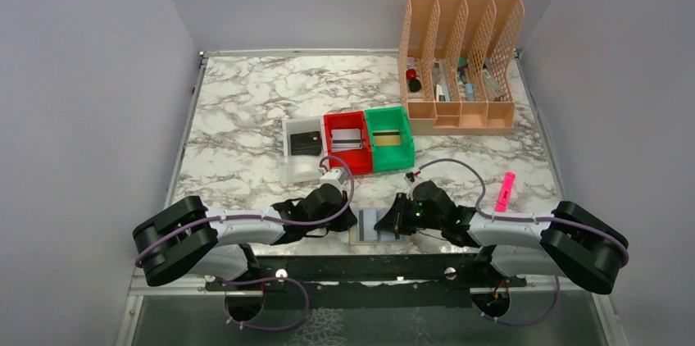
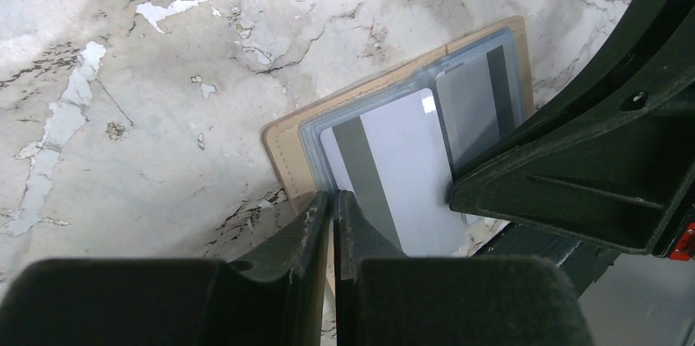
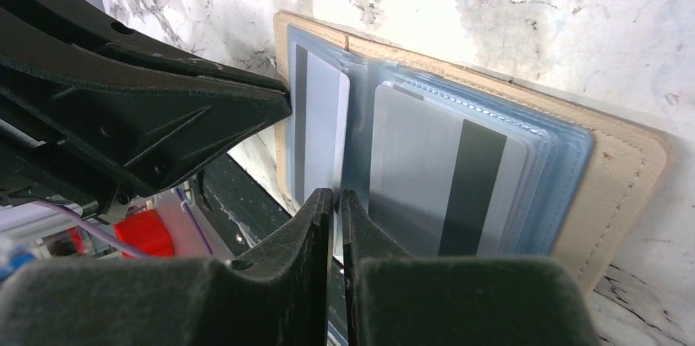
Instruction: Take the credit cards out of the card holder
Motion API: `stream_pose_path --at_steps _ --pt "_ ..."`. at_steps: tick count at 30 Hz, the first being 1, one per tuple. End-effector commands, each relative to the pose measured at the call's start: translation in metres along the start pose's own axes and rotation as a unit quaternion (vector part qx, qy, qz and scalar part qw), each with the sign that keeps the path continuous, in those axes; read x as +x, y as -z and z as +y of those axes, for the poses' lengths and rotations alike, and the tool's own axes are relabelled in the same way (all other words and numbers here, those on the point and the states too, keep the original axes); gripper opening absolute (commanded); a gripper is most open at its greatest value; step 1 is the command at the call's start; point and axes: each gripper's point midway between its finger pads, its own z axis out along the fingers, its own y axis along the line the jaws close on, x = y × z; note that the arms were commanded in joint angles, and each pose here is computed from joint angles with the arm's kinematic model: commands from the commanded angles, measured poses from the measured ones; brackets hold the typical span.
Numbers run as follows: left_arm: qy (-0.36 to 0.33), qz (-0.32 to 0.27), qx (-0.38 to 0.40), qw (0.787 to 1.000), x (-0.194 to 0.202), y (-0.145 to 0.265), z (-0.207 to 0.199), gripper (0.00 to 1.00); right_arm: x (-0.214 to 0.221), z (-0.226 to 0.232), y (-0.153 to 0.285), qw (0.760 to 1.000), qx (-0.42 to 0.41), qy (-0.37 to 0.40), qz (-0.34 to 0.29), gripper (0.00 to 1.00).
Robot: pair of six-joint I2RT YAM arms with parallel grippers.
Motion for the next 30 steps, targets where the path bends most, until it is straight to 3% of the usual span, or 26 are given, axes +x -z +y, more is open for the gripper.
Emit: stream_pose_path --at_steps 1,6,21,24,30 --pt "-0.016 0.055 -0.068 0.996 0.035 0.004 0.041 0.11 0.002 -0.001 0.000 1.000 -0.006 -0.003 0.009 0.13" --pt "-0.017 0.050 -0.072 0.996 0.034 0.006 0.043 0.11 0.001 -0.001 0.003 1.000 -0.019 -0.011 0.003 0.01" --pt "-0.015 0.045 -0.072 0.996 0.032 0.009 0.044 0.11 -0.004 -0.005 0.012 1.000 -0.011 -0.009 -0.012 0.01" --pt "-0.016 0.044 -0.069 0.996 0.032 0.009 0.042 0.11 -0.004 0.000 0.011 1.000 -0.022 -0.007 -0.010 0.16" --pt "-0.017 0.044 -0.067 0.997 0.030 0.008 0.039 0.11 0.003 0.001 0.001 0.999 -0.028 -0.008 0.018 0.27"
